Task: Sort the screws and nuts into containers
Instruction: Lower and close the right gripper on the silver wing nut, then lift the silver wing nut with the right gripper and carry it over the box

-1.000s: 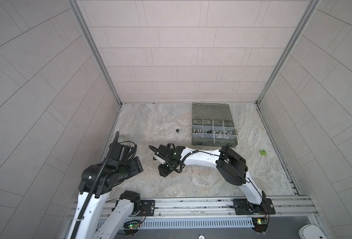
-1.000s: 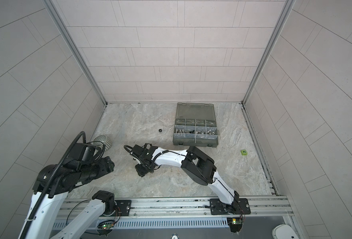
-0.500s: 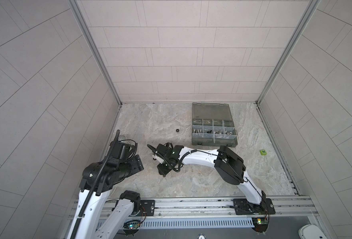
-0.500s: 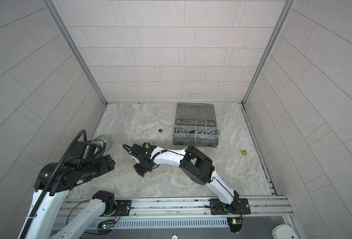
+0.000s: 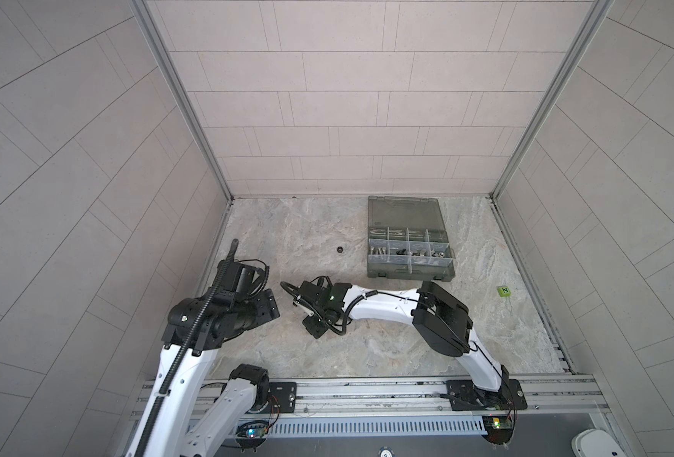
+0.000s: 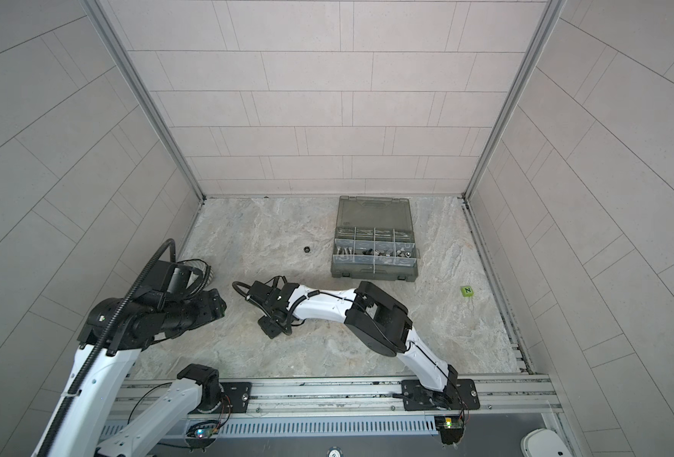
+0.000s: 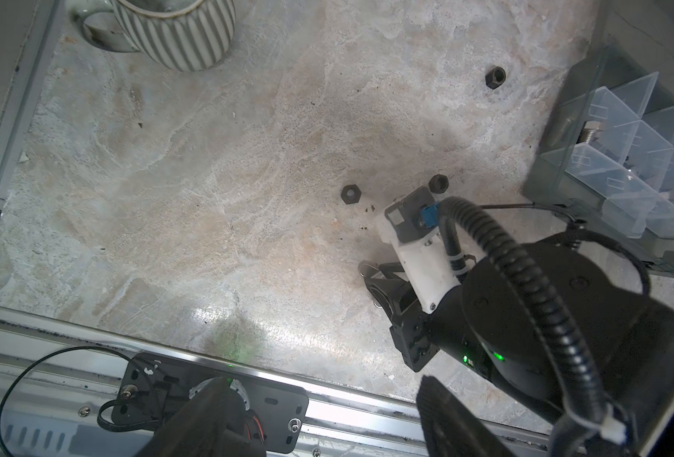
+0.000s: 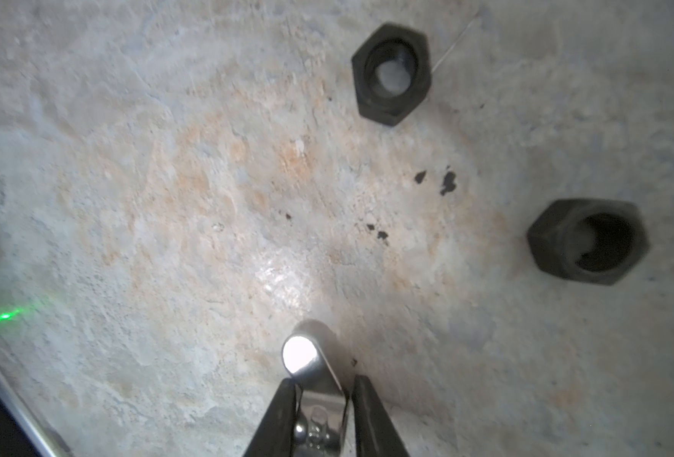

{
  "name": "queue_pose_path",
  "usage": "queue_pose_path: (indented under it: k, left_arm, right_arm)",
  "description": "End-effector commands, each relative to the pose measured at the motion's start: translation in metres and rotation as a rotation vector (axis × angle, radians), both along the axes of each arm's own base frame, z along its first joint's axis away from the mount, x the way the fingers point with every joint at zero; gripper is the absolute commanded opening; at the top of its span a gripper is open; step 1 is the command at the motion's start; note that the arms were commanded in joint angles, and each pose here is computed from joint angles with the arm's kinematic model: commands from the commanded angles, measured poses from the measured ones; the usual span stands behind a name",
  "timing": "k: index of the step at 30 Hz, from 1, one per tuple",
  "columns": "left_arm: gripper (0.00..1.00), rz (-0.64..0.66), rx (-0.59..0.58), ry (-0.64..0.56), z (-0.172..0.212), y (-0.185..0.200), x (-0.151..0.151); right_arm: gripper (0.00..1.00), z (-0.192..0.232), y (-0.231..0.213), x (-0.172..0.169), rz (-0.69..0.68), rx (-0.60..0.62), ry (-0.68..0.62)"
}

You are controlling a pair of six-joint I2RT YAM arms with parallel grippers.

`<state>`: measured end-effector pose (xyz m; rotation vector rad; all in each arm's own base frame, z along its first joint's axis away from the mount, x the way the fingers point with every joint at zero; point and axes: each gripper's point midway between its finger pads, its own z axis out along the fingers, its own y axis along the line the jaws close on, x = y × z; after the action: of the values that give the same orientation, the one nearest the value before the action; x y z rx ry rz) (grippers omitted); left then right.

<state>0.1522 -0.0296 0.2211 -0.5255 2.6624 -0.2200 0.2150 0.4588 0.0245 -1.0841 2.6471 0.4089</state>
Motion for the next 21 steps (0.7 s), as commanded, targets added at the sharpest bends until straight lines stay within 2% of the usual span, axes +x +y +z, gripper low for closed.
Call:
queue_pose_path:
  k: [1, 4, 10, 16, 21]
  left_arm:
    - [0.81, -0.015, -0.004, -0.024, 0.004, -0.002, 0.008]
    - [0.81, -0.022, -0.009, -0.029, 0.005, -0.005, 0.015]
    - [1.0, -0.045, -0.016, -0.05, 0.012, -0.011, 0.035]
    - [1.0, -0.072, -0.012, -0.067, 0.016, -0.017, 0.058]
    - [1.0, -0.094, -0.042, -0.067, 0.01, -0.029, 0.086]
  right_arm:
    - [0.2, -0.046, -0.071, -0.016, -0.017, -0.296, 0.041]
    - [0.13, -0.034, -0.074, -0.01, -0.021, -0.289, 0.003]
    - [0.13, -0.003, -0.078, 0.005, -0.064, -0.222, -0.013]
    - [0.13, 0.049, -0.103, 0.033, -0.144, -0.15, -0.046]
    - [0.14, 0.105, -0.15, 0.07, -0.263, -0.095, -0.103]
